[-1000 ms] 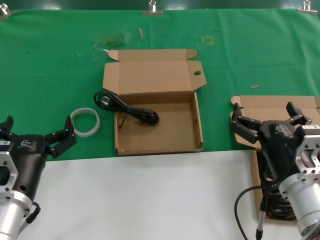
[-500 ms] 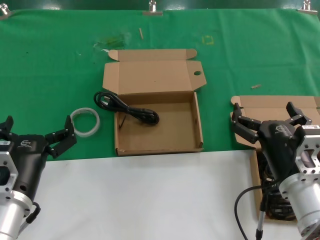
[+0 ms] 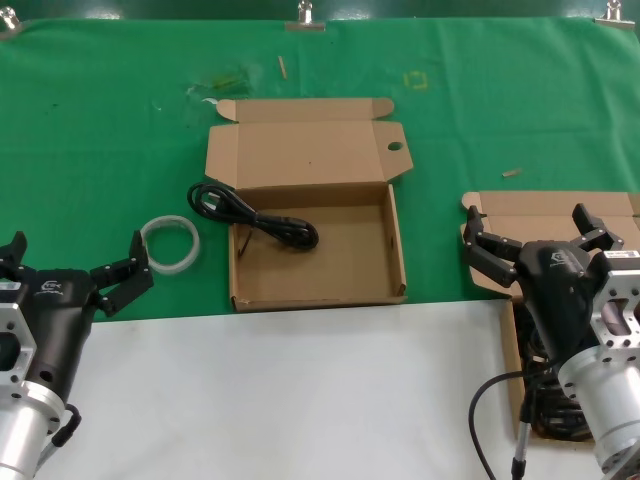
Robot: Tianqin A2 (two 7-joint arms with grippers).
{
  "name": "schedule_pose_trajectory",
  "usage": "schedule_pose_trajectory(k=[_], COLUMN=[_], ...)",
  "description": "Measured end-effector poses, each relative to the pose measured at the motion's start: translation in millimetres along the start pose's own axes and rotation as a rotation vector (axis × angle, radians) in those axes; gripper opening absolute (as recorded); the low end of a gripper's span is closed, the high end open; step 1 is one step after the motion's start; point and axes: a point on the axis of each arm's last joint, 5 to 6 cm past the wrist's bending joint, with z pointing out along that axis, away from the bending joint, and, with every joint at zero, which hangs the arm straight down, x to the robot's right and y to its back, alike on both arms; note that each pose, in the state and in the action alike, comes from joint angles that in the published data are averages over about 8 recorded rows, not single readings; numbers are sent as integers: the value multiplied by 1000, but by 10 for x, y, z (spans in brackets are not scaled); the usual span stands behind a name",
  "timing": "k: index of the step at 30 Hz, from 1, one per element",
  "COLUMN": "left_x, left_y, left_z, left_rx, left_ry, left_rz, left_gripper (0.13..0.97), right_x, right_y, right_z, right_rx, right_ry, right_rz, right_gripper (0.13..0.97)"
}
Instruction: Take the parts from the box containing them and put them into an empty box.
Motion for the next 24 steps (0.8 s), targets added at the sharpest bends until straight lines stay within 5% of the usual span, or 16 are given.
schedule_pose_trajectory(k=[24], left_x=[0], left_y=[0], left_z=[0], left_rx=[0], left_ry=[0], left_rz=[0], left_gripper=[966], right_x=[0], right_y=[0], right_z=[0], right_rx=[0], right_ry=[0], right_rz=[0], right_gripper=[966])
